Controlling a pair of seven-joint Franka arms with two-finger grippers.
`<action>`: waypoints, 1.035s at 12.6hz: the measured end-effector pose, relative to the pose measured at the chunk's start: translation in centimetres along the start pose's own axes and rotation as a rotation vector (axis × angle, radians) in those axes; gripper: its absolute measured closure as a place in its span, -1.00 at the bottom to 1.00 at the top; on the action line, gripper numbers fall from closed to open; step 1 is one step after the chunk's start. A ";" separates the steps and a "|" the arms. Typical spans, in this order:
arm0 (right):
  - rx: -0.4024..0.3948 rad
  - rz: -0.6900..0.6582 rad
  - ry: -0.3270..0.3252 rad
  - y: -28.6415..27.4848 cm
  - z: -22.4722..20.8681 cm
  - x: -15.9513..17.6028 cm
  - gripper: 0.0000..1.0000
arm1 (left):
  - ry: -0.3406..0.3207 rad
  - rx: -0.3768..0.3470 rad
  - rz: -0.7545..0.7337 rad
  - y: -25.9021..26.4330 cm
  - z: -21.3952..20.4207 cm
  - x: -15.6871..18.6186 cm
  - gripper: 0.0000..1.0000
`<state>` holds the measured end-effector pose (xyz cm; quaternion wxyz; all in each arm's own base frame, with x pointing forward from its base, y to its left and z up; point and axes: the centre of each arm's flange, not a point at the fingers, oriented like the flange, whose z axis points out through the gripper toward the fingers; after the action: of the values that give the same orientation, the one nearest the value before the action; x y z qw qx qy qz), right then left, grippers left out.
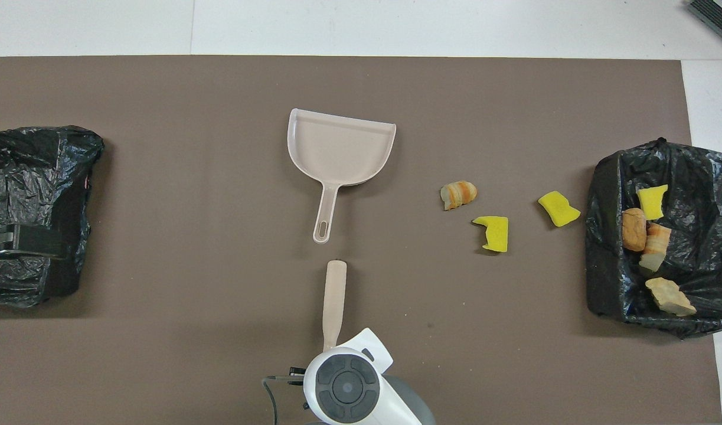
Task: Sweep and dump trash in bin
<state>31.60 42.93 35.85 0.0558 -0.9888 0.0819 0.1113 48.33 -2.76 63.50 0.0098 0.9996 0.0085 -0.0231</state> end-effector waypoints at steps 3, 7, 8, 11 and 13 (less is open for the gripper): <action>-0.007 0.063 -0.026 2.9 -6.0 2.4 0.46 | 0.000 0.000 0.000 0.0 0.0 0.0 -1.00; -0.070 0.090 -0.003 9.6 -12.4 5.5 0.46 | 0.000 0.000 0.000 0.0 0.0 0.0 -1.00; -0.101 0.080 0.009 11.1 -13.1 6.8 0.46 | 0.000 0.000 0.000 0.0 0.0 0.0 -1.00; -0.225 0.034 0.064 15.6 -14.2 10.7 0.46 | 0.000 0.000 0.000 0.0 0.0 0.0 -1.00; -0.303 0.034 0.103 18.1 -14.4 12.7 0.46 | 0.000 0.000 0.000 0.0 0.0 0.0 -1.00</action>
<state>43.66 21.48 45.23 -0.1000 -0.9888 0.0838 0.0724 48.33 -2.76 63.50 0.0098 0.9996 0.0086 -0.0231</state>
